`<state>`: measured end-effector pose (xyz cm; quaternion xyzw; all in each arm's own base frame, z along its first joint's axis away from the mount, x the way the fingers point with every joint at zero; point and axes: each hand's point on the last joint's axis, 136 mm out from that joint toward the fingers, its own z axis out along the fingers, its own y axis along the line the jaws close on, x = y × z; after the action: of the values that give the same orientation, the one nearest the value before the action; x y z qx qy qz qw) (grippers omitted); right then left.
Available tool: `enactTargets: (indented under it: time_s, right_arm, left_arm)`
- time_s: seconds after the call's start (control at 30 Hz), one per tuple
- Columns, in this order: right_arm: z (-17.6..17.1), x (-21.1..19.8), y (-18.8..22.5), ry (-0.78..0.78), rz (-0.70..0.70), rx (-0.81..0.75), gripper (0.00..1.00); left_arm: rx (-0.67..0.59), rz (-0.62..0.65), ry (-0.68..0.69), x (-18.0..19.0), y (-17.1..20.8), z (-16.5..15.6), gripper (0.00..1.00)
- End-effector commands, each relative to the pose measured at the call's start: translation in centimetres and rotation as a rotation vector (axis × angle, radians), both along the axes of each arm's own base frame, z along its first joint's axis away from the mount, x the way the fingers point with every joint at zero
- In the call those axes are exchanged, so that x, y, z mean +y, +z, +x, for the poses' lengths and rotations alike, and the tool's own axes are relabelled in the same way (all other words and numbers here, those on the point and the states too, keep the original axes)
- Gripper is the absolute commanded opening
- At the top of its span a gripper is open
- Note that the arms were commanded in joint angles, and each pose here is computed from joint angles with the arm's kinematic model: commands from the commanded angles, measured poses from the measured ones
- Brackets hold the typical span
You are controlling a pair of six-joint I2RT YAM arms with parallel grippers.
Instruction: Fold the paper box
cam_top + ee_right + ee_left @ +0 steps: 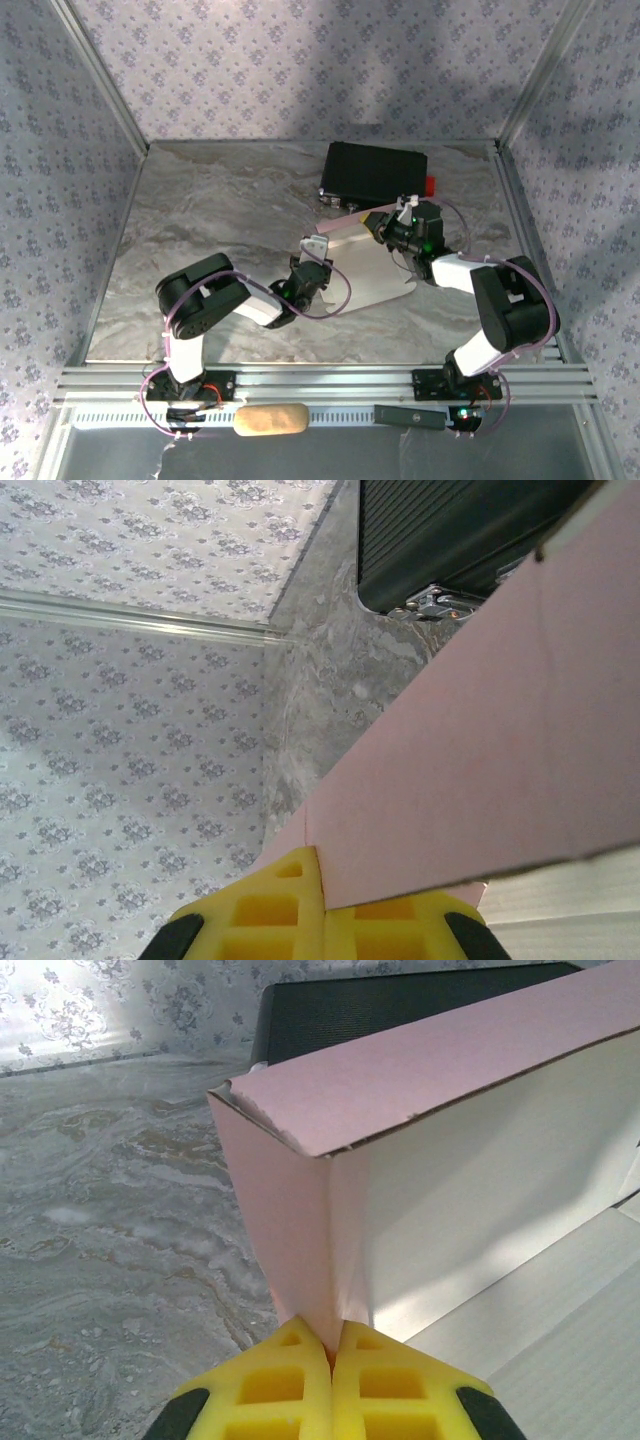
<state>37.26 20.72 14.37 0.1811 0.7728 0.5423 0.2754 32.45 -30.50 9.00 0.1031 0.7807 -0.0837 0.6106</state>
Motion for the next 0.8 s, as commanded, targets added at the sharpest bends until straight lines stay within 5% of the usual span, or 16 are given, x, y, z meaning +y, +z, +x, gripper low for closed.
enactTargets:
  time_s: [0.0,0.23,0.77]
  right_arm:
    - [-5.0,2.3,-4.9,0.148,-0.024,0.234,0.0]
    - [-5.2,2.8,-4.6,0.155,-0.023,0.248,0.0]
    - [-5.2,2.9,-4.8,0.165,-0.024,0.274,0.0]
  left_arm:
    - [-0.018,-0.033,0.013,-1.0,1.2,0.4,0.0]
    - [-0.011,-0.004,0.033,-1.1,0.9,0.7,0.0]
    - [-0.014,-0.013,0.05,-0.9,1.5,2.1,0.25]
